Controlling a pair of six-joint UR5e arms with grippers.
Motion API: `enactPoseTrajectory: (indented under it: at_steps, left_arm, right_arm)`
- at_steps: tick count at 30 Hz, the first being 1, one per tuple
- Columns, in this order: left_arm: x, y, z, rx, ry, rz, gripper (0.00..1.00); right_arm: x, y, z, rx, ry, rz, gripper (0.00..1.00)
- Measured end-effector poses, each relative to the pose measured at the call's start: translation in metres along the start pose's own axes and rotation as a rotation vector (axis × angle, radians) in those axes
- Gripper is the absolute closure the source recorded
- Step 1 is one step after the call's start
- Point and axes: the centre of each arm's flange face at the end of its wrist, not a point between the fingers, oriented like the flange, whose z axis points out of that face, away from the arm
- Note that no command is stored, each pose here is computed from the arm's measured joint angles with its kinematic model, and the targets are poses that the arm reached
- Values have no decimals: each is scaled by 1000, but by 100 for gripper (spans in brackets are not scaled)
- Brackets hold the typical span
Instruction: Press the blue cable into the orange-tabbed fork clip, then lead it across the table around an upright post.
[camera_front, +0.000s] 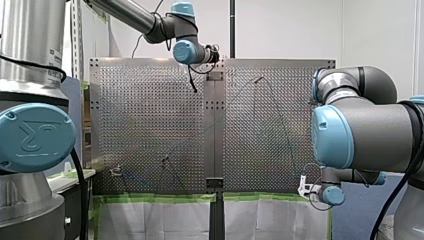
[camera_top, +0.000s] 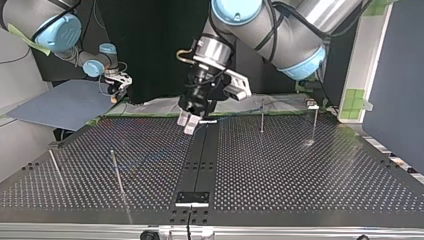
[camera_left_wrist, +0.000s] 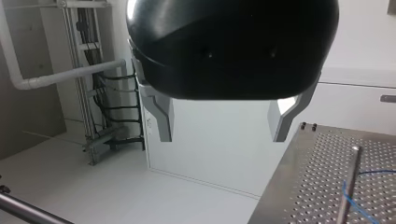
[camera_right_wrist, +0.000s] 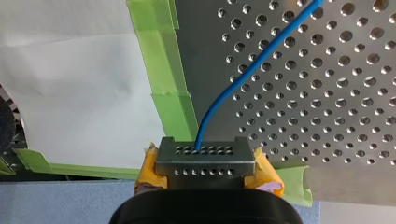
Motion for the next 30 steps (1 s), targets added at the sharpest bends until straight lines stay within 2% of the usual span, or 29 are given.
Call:
enactPoseTrajectory:
  at_steps: [9, 15, 22, 30]
  left_arm:
    - [31, 16, -18, -5, 13, 3, 1]
    - [53, 29, -35, -29, 62, 17, 1]
    - [74, 47, -55, -84, 113, 36, 1]
    - [104, 68, -82, -128, 189, 65, 1]
  right_arm:
    - [0, -1, 0, 1, 0, 0, 100]
    - [0, -1, 0, 2, 1, 0, 100]
    - [0, -1, 0, 2, 1, 0, 100]
    - [0, -2, 0, 2, 1, 0, 100]
